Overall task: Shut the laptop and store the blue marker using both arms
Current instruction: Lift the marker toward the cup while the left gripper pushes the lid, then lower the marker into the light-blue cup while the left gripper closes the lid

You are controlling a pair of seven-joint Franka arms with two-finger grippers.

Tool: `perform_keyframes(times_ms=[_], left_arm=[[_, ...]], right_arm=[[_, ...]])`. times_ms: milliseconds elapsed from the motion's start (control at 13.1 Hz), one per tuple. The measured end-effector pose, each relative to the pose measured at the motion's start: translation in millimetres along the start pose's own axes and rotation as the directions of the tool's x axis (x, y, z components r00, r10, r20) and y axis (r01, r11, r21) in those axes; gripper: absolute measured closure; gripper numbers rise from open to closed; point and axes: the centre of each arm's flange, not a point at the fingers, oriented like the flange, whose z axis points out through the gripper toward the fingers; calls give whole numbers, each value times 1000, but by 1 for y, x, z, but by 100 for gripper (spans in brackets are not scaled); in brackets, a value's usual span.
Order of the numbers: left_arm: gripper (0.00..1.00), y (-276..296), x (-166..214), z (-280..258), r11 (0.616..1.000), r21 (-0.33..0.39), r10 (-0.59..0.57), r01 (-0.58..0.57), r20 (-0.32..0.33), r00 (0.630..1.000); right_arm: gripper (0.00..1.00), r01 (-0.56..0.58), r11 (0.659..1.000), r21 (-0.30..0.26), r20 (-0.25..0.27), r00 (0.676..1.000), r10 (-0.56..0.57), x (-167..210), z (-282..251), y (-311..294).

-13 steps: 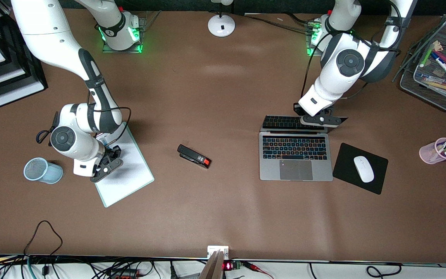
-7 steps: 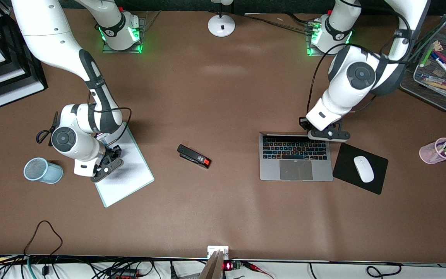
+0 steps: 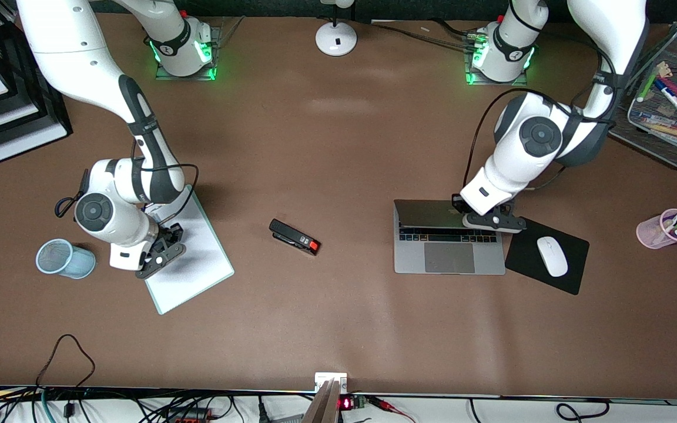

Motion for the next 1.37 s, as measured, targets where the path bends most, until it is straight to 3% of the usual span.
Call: perform_keyframes(times_ms=[153,305,534,687,992,1373], left_arm=[[99,-3,10,7,1000,-13,-1,1,2,1000],[99,-3,19,17,999,-33,-5,5,-12,1000],[99,-2,28,34,998,-56,-7,6,-29,1000],[99,-2,36,43,999,-51,10,-12,-38,999],[99,-2,51,60,998,-65,9,-12,-40,999],[99,4,50,92,995,-100,6,-11,-50,999]], right_arm=[[82,-8,1000,12,5,1000,8,6,-55,22],[82,17,1000,17,-32,999,-17,1,-117,44],[82,143,989,46,-158,978,-134,-31,-169,84],[82,250,967,48,-234,944,-232,-57,-181,113],[82,452,891,-32,-392,815,-427,-97,-199,157],[82,539,835,-112,-588,641,-493,-151,-197,201]])
